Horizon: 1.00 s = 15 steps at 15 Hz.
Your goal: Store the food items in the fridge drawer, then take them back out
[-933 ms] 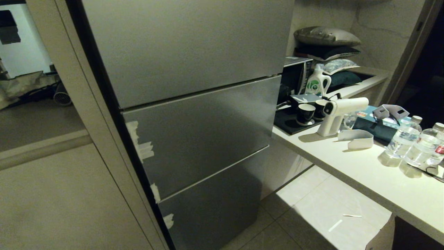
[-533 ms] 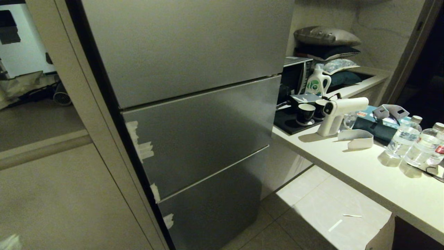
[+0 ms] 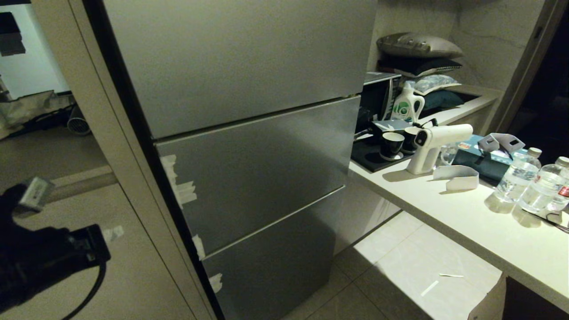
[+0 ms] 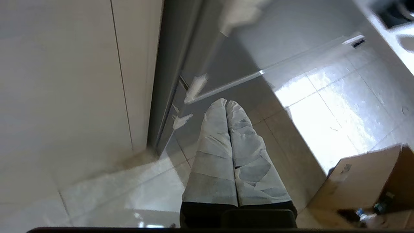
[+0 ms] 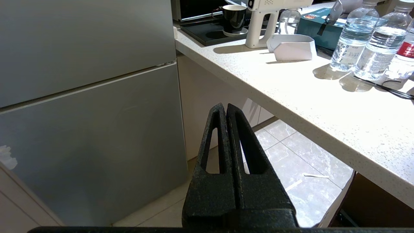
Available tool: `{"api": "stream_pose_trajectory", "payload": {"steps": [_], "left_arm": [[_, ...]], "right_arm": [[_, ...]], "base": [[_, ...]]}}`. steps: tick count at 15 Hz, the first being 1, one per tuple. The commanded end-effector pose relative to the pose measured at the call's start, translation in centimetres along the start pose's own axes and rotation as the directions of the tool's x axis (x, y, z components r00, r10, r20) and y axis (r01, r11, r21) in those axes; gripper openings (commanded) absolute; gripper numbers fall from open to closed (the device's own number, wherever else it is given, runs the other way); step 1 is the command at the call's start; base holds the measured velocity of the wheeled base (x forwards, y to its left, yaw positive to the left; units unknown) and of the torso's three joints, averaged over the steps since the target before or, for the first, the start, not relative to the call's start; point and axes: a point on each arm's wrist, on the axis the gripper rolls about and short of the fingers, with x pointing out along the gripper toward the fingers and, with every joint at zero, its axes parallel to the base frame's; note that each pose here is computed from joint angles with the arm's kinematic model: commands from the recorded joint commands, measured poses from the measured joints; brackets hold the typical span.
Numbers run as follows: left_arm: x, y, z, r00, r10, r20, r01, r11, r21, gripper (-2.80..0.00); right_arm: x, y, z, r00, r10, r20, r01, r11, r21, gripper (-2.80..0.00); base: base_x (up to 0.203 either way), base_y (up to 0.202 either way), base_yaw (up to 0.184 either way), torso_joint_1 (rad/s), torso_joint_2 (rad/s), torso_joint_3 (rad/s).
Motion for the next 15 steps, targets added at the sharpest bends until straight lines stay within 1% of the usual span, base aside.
{"api": "stream_pose_trajectory", "payload": {"steps": [1, 3, 5, 6, 7, 8, 9, 11, 13, 15], "left_arm": [[6.0, 1.6, -0.2, 0.993, 0.03, -0.111, -0.035, 0.998, -0.045, -2.8], [8.3, 2.3, 0.5, 0.996, 0.017, -0.089, -0.023, 0.998, -0.064, -2.8], [10.1, 2.4, 1.1, 1.0, -0.006, -0.017, 0.005, 0.997, -0.071, -2.8], [10.8, 2.4, 1.4, 1.0, -0.018, 0.023, 0.019, 0.996, -0.086, -2.8], [11.6, 2.5, 1.4, 0.999, -0.023, 0.042, 0.027, 0.994, -0.105, -2.8], [12.2, 2.5, 1.7, 0.997, -0.031, 0.072, 0.04, 0.99, -0.136, -2.8], [12.4, 2.5, 1.8, 0.996, -0.034, 0.08, 0.046, 0.986, -0.158, -2.8], [12.8, 2.0, 2.1, 0.995, -0.05, 0.085, 0.064, 0.982, -0.176, -2.8], [13.2, 1.0, 2.4, 0.992, -0.08, 0.095, 0.097, 0.978, -0.186, -2.8], [13.7, 0.3, 2.5, 0.991, -0.098, 0.096, 0.114, 0.977, -0.181, -2.8]], "right_arm": [[0.2, 0.0, -0.9, 1.0, 0.0, -0.031, 0.0, 1.0, 0.0, -2.8], [0.2, 0.0, -0.9, 1.0, 0.0, -0.031, 0.0, 1.0, 0.0, -2.8], [0.2, 0.0, -0.9, 1.0, 0.0, -0.031, 0.0, 1.0, 0.0, -2.8], [0.2, 0.0, -0.9, 1.0, 0.0, -0.031, 0.0, 1.0, 0.0, -2.8], [0.2, 0.0, -0.9, 1.0, -0.002, -0.031, 0.002, 1.0, 0.0, -2.8], [0.2, 0.0, -0.9, 1.0, 0.0, -0.031, 0.0, 1.0, 0.0, -2.8], [0.2, 0.0, -0.9, 1.0, 0.0, -0.031, 0.0, 1.0, 0.0, -2.8], [0.2, 0.0, -0.9, 1.0, 0.0, -0.031, 0.0, 1.0, 0.0, -2.8], [0.2, 0.0, -0.9, 1.0, -0.002, -0.031, 0.002, 1.0, 0.001, -2.8], [0.2, 0.0, -0.9, 1.0, -0.002, -0.031, 0.002, 1.0, 0.001, -2.8]], "base": [[0.0, 0.0, 0.0, 0.0, 0.0, 0.0], [0.0, 0.0, 0.0, 0.0, 0.0, 0.0], [0.0, 0.0, 0.0, 0.0, 0.0, 0.0], [0.0, 0.0, 0.0, 0.0, 0.0, 0.0], [0.0, 0.0, 0.0, 0.0, 0.0, 0.0], [0.0, 0.0, 0.0, 0.0, 0.0, 0.0], [0.0, 0.0, 0.0, 0.0, 0.0, 0.0], [0.0, 0.0, 0.0, 0.0, 0.0, 0.0], [0.0, 0.0, 0.0, 0.0, 0.0, 0.0], [0.0, 0.0, 0.0, 0.0, 0.0, 0.0]]}}
